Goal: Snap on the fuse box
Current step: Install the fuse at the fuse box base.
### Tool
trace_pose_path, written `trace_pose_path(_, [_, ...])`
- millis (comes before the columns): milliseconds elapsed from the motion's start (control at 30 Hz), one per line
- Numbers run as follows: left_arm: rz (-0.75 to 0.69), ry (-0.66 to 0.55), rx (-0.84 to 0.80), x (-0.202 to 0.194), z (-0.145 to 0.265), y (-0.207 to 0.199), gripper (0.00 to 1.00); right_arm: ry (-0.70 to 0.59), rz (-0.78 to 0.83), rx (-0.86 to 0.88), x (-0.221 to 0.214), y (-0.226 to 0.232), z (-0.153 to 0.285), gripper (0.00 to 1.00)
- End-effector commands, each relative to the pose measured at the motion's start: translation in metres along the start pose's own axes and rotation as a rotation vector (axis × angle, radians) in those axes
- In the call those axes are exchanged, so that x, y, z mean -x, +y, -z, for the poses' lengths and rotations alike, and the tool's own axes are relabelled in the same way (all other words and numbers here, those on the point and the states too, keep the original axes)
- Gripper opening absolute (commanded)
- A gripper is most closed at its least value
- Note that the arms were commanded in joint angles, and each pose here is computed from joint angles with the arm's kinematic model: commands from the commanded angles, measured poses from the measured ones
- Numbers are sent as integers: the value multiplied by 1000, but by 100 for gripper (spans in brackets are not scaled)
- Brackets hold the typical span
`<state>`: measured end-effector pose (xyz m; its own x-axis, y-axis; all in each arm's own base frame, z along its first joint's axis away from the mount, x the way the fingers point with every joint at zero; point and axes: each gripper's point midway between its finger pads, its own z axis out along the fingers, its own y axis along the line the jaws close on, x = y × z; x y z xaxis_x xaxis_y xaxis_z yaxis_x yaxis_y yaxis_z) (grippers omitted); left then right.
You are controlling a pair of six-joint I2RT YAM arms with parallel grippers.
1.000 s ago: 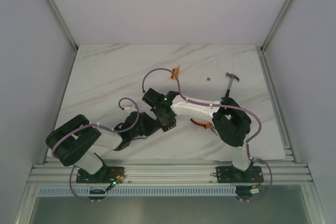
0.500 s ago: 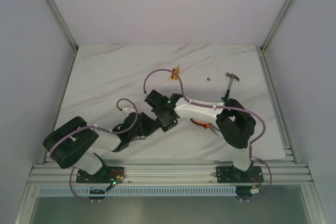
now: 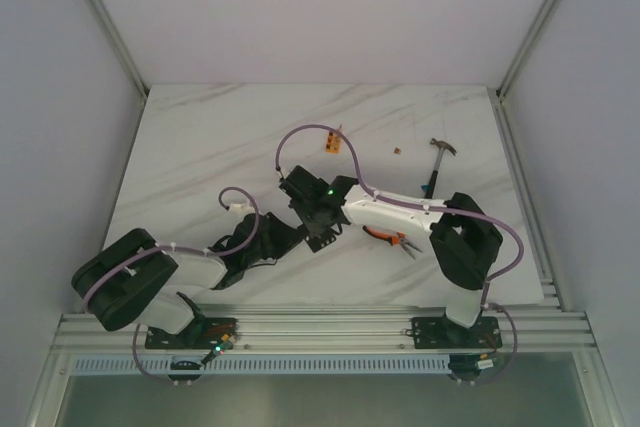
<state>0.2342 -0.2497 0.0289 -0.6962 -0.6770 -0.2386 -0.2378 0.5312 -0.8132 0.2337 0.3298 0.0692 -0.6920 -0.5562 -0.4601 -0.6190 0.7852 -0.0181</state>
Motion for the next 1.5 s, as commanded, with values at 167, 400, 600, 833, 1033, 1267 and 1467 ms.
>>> trace_pose_path(167, [-27,0,26,0,-8,0,35,57,-1,17,-16,2,-14,19])
trace_pose_path(400, [-29,10,31,-2,-10,2,35,113,-14,-19,-32,-6,-25,13])
trace_pose_path(600, [-27,17,33,-3,-12,2,34,129,-14,-26,-36,-7,-27,6])
trace_pose_path(833, [-24,28,38,-6,-13,5,32,220,12,-27,-57,-7,-40,0])
trace_pose_path(1033, [-21,34,42,-8,-14,7,31,326,37,-35,-87,-8,-62,0])
trace_pose_path(1267, [-18,23,53,-6,-12,13,31,443,52,-63,-128,-12,-92,0])
trace_pose_path(1467, [-38,-5,48,0,-8,7,31,159,22,-22,-49,-4,-42,0])
